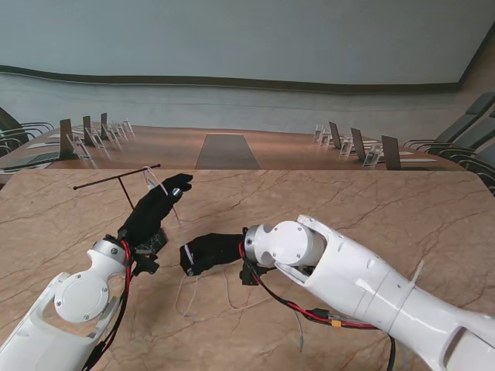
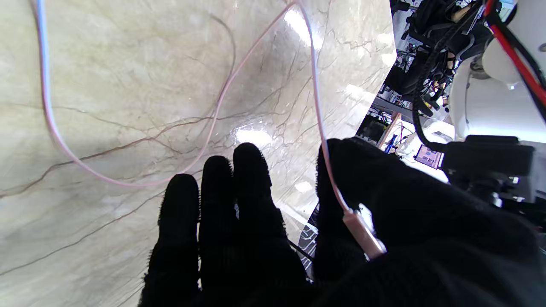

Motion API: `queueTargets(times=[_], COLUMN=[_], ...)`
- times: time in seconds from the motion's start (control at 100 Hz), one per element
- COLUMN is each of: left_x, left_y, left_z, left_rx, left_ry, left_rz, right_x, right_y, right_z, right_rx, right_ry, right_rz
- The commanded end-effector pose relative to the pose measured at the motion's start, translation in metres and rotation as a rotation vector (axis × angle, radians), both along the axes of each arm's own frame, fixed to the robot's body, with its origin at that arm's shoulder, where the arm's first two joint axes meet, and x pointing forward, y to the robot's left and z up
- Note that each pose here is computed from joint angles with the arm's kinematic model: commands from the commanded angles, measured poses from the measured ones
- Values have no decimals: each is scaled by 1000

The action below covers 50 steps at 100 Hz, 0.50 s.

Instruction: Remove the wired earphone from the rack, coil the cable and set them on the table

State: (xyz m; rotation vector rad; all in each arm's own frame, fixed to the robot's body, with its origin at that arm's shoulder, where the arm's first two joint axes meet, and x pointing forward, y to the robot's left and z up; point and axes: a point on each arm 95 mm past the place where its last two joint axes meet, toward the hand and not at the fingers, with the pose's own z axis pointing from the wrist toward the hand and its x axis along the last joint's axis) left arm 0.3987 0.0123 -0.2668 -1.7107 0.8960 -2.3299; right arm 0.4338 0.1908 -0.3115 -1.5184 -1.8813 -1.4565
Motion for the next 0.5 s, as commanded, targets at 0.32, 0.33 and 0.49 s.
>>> queueTargets(times=[0.32,0.33,0.49], left_x=[-1,-1,-1], left_y=[3,3,4], left_z=[11,11,13], left_rx=[-4,-5,-14], left_ry=[-36,-37,-49], left_rz=[-7,-7,-7], right_x=[0,0,0], right_y=[5,5,10], right_z=[-8,-8,-9], right_rx=[-3,-2,4], right_ry=[3,2,-5], right_rz=[-5,-4,5])
